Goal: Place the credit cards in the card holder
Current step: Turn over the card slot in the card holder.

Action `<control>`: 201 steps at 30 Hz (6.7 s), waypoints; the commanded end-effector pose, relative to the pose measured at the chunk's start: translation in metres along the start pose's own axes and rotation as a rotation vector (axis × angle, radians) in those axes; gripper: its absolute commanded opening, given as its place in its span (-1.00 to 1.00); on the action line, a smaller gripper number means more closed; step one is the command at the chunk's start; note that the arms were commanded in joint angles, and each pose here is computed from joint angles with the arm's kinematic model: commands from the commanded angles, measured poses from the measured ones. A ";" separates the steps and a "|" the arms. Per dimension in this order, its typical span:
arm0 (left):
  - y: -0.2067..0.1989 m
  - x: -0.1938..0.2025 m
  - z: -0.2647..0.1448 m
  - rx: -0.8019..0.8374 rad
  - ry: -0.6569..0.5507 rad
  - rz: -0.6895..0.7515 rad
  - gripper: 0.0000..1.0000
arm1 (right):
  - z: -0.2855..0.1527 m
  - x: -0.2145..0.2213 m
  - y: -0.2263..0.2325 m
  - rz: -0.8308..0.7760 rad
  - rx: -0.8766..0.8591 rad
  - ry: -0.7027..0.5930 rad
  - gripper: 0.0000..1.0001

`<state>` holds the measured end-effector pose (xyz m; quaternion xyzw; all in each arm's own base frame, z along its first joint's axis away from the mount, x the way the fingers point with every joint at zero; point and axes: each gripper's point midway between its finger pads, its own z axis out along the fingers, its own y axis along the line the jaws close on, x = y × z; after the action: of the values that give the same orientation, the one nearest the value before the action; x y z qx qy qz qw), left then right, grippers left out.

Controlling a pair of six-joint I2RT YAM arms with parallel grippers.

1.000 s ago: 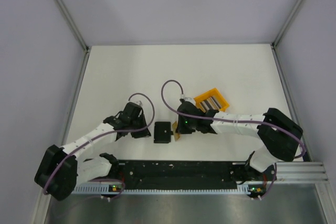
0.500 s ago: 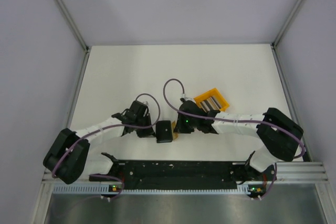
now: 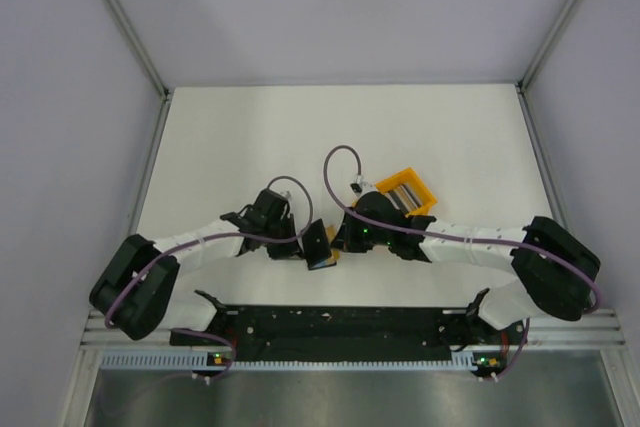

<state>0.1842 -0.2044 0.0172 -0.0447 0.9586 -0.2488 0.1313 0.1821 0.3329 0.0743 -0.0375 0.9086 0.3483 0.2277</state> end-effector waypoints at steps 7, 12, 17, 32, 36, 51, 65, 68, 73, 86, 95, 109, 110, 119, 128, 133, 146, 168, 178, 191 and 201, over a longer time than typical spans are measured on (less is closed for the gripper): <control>-0.013 -0.006 0.007 0.016 -0.018 0.035 -1.00 | -0.007 -0.016 0.047 -0.042 -0.195 -0.037 -1.00; -0.015 -0.010 0.008 0.024 -0.035 0.028 -1.00 | 0.001 -0.011 0.046 -0.048 -0.184 0.005 -1.00; -0.009 -0.010 0.008 0.006 -0.055 0.010 -1.00 | 0.016 0.000 0.045 -0.062 -0.135 0.057 -1.00; 0.037 -0.003 -0.004 -0.198 -0.094 -0.008 -0.76 | 0.039 0.009 0.029 -0.162 0.096 0.102 -1.00; 0.049 -0.008 -0.015 -0.273 -0.131 -0.019 -0.32 | 0.045 0.010 0.023 -0.172 0.135 0.103 -1.00; 0.064 -0.022 -0.054 -0.369 -0.250 -0.081 0.18 | 0.043 0.000 0.058 -0.240 0.081 0.080 -1.00; 0.070 -0.016 -0.048 -0.395 -0.224 -0.113 -0.28 | 0.037 -0.008 0.097 -0.276 -0.036 0.072 -1.00; 0.074 -0.018 -0.053 -0.422 -0.235 -0.123 -0.36 | 0.040 -0.008 0.095 -0.273 -0.026 0.074 -1.00; 0.086 -0.027 -0.087 -0.518 -0.320 -0.172 -0.21 | 0.054 0.000 0.084 -0.257 0.018 0.108 -1.00; 0.030 -0.048 -0.102 -0.196 -0.421 -0.113 0.12 | 0.044 -0.018 0.106 -0.288 -0.041 0.055 -1.00; 0.049 -0.033 -0.074 -0.273 -0.335 -0.162 -0.03 | 0.034 -0.032 0.117 -0.278 -0.114 0.046 -1.00; 0.062 -0.027 -0.059 -0.324 -0.296 -0.149 -0.14 | 0.003 -0.047 0.034 -0.159 0.105 -0.050 -1.00; 0.063 -0.026 -0.058 -0.327 -0.292 -0.148 -0.16 | 0.004 -0.043 0.029 -0.152 0.115 -0.043 -1.00; 0.066 -0.016 -0.042 -0.311 -0.245 -0.155 -0.26 | 0.014 -0.028 -0.002 -0.116 0.190 -0.006 -1.00; 0.064 -0.015 -0.039 -0.300 -0.231 -0.147 -0.34 | 0.025 -0.023 -0.008 -0.103 0.198 0.015 -1.00; 0.065 -0.014 -0.040 -0.304 -0.229 -0.151 -0.37 | 0.028 -0.022 -0.013 -0.083 0.200 0.028 -1.00; 0.064 -0.015 -0.043 -0.305 -0.235 -0.143 -0.35 | 0.035 -0.011 -0.022 0.009 0.193 0.076 -1.00; 0.061 -0.016 -0.043 -0.295 -0.236 -0.142 -0.35 | 0.034 -0.011 -0.012 0.067 0.121 0.063 -1.00; 0.061 -0.015 -0.041 -0.286 -0.232 -0.145 -0.36 | 0.040 -0.021 0.018 0.071 0.021 0.071 -1.00; 0.062 -0.014 -0.040 -0.288 -0.229 -0.145 -0.36 | 0.054 -0.026 0.046 0.053 -0.074 0.119 -1.00; 0.067 -0.016 -0.044 -0.316 -0.249 -0.167 -0.37 | 0.048 -0.029 0.101 -0.047 -0.238 0.139 -1.00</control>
<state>0.1804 -0.1252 0.0201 -0.1620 0.9609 -0.0972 0.2024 0.2085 0.4146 0.0912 -0.0707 0.8994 0.4018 0.1570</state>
